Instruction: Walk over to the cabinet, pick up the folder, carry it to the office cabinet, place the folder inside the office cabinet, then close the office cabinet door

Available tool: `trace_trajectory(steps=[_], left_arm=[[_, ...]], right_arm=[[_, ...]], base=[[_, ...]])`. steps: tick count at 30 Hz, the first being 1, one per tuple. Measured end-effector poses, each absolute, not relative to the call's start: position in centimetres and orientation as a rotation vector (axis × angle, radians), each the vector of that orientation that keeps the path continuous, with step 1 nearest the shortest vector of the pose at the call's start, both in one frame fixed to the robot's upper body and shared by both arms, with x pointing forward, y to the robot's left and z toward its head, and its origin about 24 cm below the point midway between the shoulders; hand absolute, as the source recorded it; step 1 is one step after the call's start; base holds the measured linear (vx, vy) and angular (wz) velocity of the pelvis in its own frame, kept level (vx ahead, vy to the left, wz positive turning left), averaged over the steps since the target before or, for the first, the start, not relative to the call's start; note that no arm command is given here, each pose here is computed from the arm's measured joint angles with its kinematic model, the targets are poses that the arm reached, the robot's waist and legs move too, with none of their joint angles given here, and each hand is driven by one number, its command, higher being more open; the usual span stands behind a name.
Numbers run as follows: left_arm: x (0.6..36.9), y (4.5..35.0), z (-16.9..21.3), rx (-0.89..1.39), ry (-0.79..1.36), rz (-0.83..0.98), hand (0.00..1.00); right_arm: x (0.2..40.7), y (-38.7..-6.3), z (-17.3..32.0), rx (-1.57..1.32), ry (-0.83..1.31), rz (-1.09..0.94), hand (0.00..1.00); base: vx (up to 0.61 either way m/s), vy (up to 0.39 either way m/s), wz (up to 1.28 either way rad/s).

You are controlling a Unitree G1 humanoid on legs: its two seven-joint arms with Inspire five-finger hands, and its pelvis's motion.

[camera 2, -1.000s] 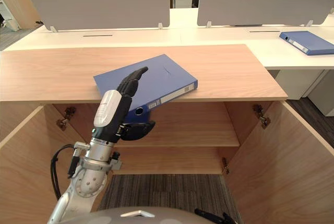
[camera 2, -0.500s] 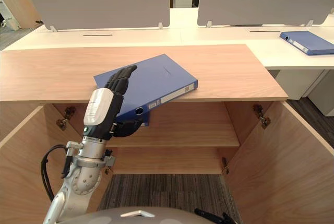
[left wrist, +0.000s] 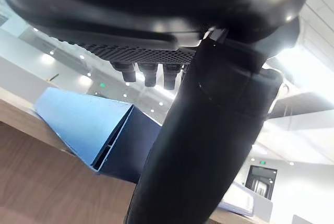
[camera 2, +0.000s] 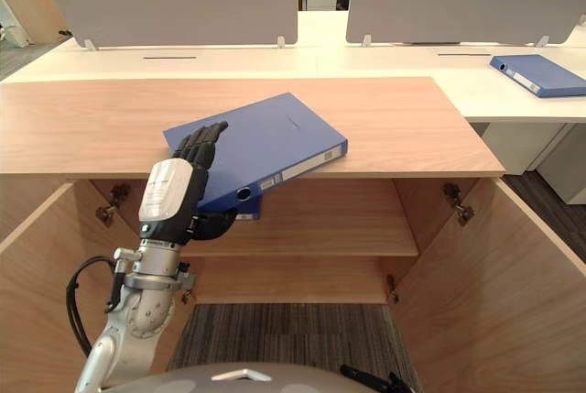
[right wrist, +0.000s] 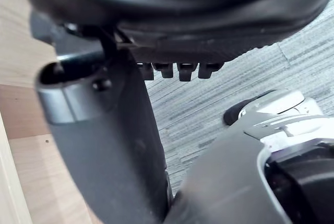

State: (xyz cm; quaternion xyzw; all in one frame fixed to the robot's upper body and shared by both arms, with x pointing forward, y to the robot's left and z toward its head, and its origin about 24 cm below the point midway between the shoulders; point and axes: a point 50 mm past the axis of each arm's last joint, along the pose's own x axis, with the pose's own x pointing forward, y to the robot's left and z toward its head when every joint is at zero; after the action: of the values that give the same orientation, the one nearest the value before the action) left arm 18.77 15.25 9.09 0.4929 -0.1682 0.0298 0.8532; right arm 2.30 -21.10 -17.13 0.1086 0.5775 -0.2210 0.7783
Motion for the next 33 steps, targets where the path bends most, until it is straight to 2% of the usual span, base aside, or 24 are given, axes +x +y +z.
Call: trace_trajectory(steps=[4,10,22,28,33], left_arm=[[18.9,15.5,8.4,1.051,-0.319,0.064,0.0],[19.6,15.5,10.5,1.062,-0.451,0.145,0.0],[19.4,15.7,10.2,0.995,-0.417,0.16,0.0],[19.0,15.4,11.6,0.878,-0.468,0.165,0.0],[18.4,15.2,13.3,0.737,-0.531,0.179,0.0]], right_arm=[[2.4,-20.9,-17.1,0.24,1.246,-0.475,1.0],[2.3,-21.1,-17.1,0.237,1.243,-0.477,1.0],[2.7,-21.1,-17.0,0.246,1.217,-0.482,1.0],[5.3,-20.5,-15.9,0.259,1.072,-0.451,1.0],[9.7,-18.8,-13.0,0.287,0.819,-0.353,1.0]], base=[[0.0,0.0,0.0],[0.0,0.0,0.0],[0.0,0.0,0.0],[0.0,0.0,-0.05],[-0.03,0.009,-0.05]])
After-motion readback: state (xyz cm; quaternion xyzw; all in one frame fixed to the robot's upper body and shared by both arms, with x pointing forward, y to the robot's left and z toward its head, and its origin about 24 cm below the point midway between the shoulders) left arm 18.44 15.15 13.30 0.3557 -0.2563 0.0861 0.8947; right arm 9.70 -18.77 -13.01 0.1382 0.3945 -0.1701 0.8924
